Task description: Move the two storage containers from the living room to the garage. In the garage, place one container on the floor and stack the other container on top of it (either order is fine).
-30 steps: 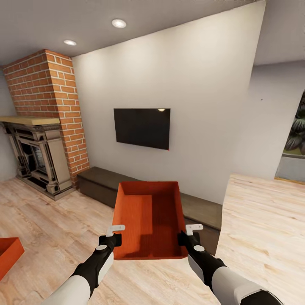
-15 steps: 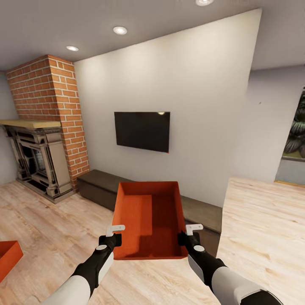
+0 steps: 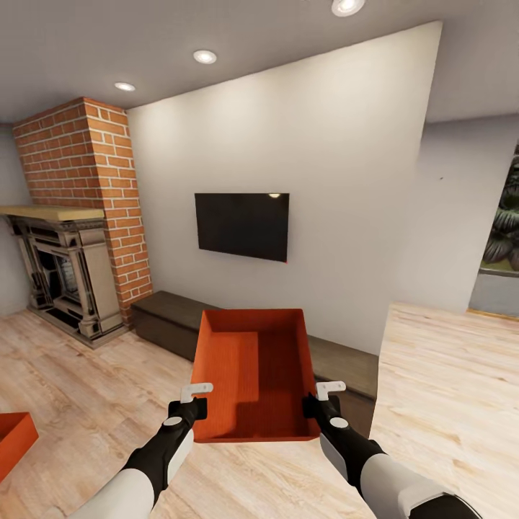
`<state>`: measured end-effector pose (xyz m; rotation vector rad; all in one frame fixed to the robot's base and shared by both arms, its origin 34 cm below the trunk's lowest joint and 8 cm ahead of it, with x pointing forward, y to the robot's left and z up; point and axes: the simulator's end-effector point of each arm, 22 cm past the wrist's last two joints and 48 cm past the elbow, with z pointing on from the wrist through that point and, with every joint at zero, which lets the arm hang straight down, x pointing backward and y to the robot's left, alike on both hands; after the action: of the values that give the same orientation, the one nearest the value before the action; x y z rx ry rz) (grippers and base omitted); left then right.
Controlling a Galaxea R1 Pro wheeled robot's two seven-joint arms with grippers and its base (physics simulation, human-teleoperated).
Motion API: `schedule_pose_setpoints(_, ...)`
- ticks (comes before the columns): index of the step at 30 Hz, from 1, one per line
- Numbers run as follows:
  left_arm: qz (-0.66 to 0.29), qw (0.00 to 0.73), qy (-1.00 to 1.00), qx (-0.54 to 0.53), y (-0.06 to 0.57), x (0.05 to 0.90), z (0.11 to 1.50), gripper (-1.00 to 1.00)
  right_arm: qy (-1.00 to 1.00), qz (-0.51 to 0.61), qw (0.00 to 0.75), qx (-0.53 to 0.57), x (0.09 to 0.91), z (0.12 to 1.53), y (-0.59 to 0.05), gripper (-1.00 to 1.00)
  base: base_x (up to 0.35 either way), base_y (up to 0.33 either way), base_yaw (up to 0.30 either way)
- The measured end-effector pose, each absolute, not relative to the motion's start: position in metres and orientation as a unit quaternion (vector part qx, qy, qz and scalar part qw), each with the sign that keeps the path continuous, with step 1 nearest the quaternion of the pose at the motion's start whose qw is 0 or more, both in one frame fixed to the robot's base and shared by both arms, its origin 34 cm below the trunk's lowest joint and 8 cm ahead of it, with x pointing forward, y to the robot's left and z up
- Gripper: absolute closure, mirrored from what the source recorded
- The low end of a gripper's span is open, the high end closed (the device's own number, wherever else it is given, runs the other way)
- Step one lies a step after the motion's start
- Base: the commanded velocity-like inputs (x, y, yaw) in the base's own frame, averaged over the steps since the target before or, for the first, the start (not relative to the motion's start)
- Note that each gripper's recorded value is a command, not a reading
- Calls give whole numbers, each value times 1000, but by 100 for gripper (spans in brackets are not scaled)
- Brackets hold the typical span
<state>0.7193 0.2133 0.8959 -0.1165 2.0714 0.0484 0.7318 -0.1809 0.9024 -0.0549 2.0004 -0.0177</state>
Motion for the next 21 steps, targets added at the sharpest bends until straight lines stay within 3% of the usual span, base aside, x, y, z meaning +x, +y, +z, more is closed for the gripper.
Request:
schedule_pose_setpoints(19,20,509,859,-48,215,720,896,100,841,-8,540,-23,732,903,-180,100,0,0,0)
schedule_pose_setpoints(21,20,508,860,-48,214,719,896,100,842,-7,539,-23,731,902,-180,100,0,0,223)
